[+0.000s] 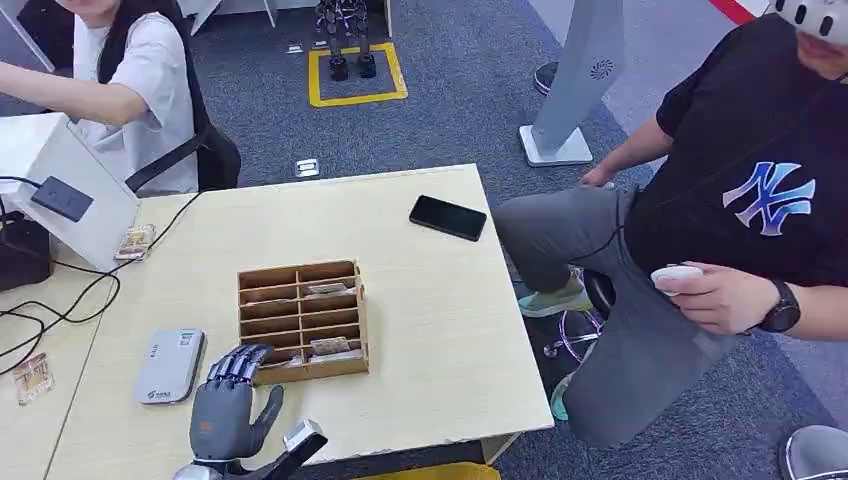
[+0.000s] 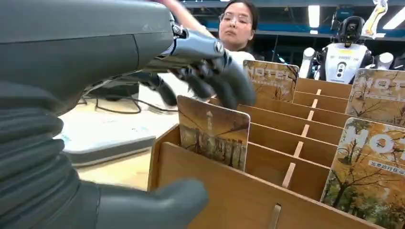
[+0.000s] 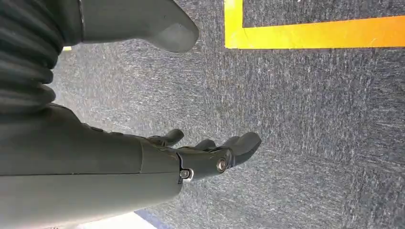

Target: Pass the card to the sensor for recognition and then transmit it.

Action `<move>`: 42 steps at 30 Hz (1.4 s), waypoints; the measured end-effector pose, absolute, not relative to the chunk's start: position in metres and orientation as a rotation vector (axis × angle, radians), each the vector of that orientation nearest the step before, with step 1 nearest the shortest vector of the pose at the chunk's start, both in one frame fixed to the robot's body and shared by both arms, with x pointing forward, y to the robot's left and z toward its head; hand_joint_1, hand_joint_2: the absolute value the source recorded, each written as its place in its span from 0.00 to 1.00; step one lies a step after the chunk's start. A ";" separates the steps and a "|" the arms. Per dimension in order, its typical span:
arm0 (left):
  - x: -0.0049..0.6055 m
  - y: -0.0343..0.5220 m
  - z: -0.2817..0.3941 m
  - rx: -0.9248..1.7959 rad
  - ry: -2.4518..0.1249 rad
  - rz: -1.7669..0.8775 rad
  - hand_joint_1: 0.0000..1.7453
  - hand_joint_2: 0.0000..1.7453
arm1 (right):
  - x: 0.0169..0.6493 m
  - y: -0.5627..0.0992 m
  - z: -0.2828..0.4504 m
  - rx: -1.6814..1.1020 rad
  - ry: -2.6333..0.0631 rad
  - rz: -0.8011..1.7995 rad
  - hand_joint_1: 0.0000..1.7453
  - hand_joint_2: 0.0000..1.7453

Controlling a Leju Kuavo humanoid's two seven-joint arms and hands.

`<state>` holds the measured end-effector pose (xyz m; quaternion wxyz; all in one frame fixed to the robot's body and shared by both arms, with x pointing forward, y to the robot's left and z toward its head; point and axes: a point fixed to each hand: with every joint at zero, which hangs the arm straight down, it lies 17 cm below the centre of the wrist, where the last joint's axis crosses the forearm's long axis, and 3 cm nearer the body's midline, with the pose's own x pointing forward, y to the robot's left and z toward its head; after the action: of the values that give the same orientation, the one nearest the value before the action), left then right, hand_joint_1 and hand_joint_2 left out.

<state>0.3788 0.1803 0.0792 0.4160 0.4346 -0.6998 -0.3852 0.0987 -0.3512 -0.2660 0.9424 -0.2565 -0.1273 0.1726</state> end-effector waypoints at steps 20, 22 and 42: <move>0.382 0.188 0.077 1.023 -1.788 -0.894 1.00 1.00 | 0.101 -0.350 -0.266 -0.522 -0.269 0.360 0.00 1.00; 0.384 0.202 0.079 1.020 -1.795 -0.865 1.00 1.00 | 0.101 -0.350 -0.266 -0.520 -0.275 0.362 0.00 1.00; 0.446 0.359 0.331 1.096 -2.117 -0.756 1.00 1.00 | 0.105 -0.347 -0.266 -0.507 -0.296 0.382 0.00 1.00</move>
<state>0.4455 0.3595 0.3305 0.3150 0.4158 -0.8035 -0.2869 0.1053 -0.3465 -0.2656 0.9392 -0.2485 -0.1451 0.1873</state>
